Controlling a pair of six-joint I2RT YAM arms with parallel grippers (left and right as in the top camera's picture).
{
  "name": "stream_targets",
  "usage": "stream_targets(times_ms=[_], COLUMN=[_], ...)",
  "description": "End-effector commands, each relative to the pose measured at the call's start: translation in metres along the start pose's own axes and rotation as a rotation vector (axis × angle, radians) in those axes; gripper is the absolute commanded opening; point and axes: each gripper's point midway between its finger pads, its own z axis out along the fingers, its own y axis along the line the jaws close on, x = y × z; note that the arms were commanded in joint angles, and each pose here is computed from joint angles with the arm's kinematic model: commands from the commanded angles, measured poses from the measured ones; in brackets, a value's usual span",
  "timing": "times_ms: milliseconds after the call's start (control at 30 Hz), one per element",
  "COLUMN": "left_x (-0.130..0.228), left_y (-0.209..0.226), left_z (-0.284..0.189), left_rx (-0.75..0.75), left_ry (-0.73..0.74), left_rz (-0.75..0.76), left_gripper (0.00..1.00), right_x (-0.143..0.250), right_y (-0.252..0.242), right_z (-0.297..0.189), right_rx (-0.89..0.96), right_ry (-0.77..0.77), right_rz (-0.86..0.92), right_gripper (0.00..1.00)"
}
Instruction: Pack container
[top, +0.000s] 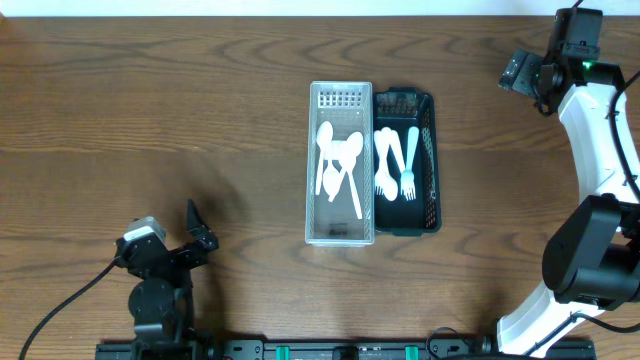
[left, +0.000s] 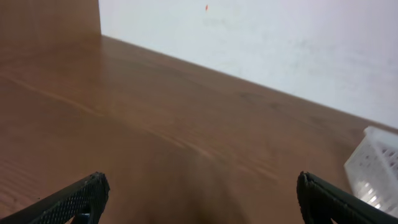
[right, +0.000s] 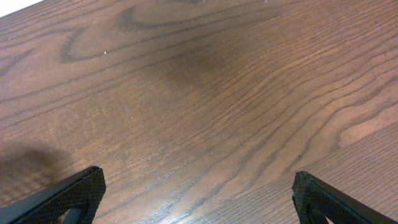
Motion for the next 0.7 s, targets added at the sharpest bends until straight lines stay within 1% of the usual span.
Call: stream_targets(times_ms=[0, 233, 667], left_x=[0.006, 0.028, 0.028], left_y=[0.002, 0.007, 0.007], left_z=[0.002, 0.007, 0.008], left_rx=[-0.009, -0.020, -0.020], left_ry=[0.005, 0.051, 0.051], left_rz=[0.006, 0.022, 0.022], left_gripper=[0.98, 0.98, 0.98], right_x=[-0.013, -0.013, -0.013], right_y=[0.000, 0.000, 0.000], right_z=[-0.015, -0.015, -0.015], right_rx=[-0.009, -0.009, -0.009], right_ry=[-0.042, -0.042, -0.042], right_rz=[0.004, 0.004, 0.004], right_gripper=[0.99, 0.99, 0.99])
